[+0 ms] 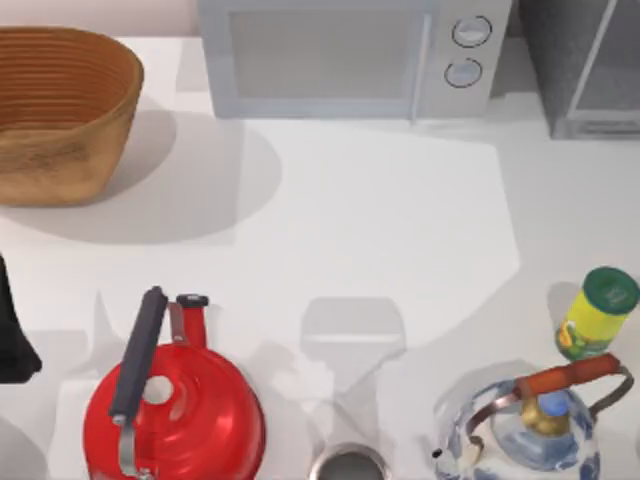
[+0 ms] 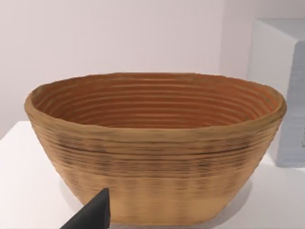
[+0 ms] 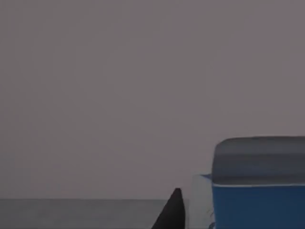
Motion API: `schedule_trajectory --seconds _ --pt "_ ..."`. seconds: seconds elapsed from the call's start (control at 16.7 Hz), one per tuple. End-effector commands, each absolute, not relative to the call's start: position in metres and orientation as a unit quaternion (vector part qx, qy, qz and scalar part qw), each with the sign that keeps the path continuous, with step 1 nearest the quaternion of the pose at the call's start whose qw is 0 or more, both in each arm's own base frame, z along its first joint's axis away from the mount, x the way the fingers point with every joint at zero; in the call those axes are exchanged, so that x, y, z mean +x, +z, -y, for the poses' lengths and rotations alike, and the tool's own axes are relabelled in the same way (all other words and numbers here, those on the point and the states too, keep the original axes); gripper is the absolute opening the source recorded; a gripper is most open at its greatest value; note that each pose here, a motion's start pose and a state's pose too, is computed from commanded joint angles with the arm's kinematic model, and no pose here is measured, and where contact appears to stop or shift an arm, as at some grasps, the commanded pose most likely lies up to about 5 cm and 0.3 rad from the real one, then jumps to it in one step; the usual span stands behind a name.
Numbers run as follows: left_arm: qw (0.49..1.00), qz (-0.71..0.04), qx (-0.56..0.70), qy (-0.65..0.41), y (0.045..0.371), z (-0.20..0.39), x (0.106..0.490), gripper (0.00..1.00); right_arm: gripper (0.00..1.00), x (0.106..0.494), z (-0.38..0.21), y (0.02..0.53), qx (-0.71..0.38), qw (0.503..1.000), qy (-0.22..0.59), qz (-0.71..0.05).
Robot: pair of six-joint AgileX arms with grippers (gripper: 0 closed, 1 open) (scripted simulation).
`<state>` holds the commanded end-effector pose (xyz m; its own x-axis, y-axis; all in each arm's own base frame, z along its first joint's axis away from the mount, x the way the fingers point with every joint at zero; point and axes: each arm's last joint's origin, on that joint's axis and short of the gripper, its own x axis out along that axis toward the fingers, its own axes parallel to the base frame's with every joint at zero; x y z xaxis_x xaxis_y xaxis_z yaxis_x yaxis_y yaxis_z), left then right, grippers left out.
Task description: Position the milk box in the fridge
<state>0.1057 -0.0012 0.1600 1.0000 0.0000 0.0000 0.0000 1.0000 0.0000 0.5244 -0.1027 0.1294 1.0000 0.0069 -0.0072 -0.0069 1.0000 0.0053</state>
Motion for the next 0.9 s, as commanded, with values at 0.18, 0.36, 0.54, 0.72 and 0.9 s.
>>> schedule_trajectory --seconds 0.18,0.36,0.54,0.72,0.9 --pt "1.000 0.000 0.000 0.000 0.1600 0.0012 0.1057 1.00 0.38 0.5244 0.1027 0.1294 0.003 1.000 0.003 -0.004" --pt "1.000 0.000 0.000 0.000 0.1600 0.0012 0.1057 1.00 0.60 0.5244 0.1027 0.1294 0.003 1.000 0.003 -0.004" --pt "1.000 0.000 0.000 0.000 0.1600 0.0012 0.1057 1.00 0.83 0.5244 0.1027 0.1294 0.003 1.000 0.003 -0.004" --pt "1.000 0.000 0.000 0.000 0.1600 0.0012 0.1057 1.00 1.00 0.5244 0.1027 0.1294 0.003 1.000 0.003 -0.004" --pt "1.000 0.000 0.000 0.000 0.1600 0.0012 0.1057 1.00 1.00 0.5244 0.1027 0.1294 0.003 1.000 0.003 -0.004"
